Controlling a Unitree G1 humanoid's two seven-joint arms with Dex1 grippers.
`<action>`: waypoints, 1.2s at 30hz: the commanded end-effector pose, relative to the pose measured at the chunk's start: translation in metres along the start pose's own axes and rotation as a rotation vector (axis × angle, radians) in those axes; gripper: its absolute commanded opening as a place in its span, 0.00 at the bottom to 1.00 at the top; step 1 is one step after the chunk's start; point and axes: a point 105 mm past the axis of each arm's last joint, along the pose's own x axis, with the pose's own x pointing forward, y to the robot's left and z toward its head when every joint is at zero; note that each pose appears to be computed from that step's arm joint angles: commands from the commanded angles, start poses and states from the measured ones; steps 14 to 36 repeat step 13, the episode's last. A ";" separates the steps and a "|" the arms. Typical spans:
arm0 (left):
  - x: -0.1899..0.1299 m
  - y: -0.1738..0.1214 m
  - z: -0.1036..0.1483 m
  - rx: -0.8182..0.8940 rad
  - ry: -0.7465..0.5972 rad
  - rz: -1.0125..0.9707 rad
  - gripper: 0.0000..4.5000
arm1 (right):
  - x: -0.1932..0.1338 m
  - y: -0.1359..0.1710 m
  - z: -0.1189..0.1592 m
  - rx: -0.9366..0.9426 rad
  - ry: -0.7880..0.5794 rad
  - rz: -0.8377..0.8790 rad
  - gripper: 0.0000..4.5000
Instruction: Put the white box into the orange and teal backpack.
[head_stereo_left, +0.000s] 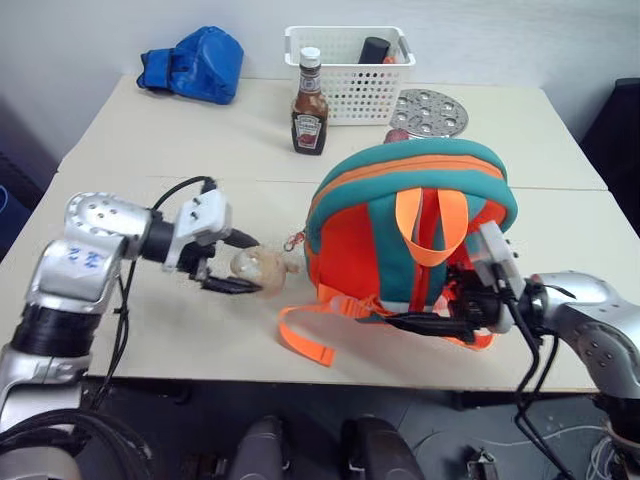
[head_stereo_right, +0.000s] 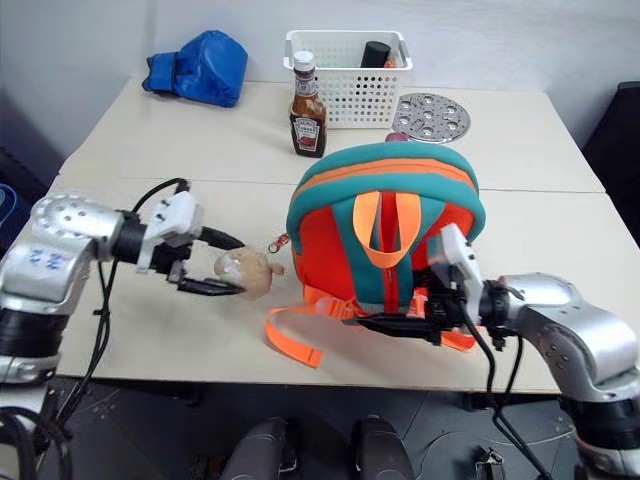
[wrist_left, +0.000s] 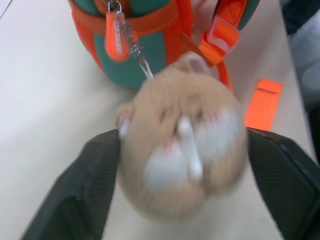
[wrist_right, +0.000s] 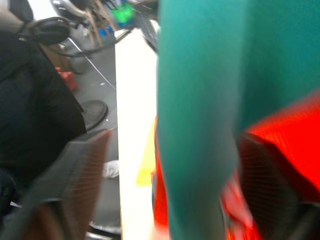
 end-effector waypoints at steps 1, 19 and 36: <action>-0.027 -0.014 0.018 -0.032 -0.102 0.098 1.00 | -0.026 0.003 0.006 -0.032 0.016 -0.066 0.99; -0.080 -0.050 0.032 -0.173 -0.235 0.330 1.00 | -0.133 -0.025 0.045 0.027 -0.052 -0.279 0.99; -0.080 -0.050 0.032 -0.173 -0.235 0.330 1.00 | -0.133 -0.025 0.045 0.027 -0.052 -0.279 0.99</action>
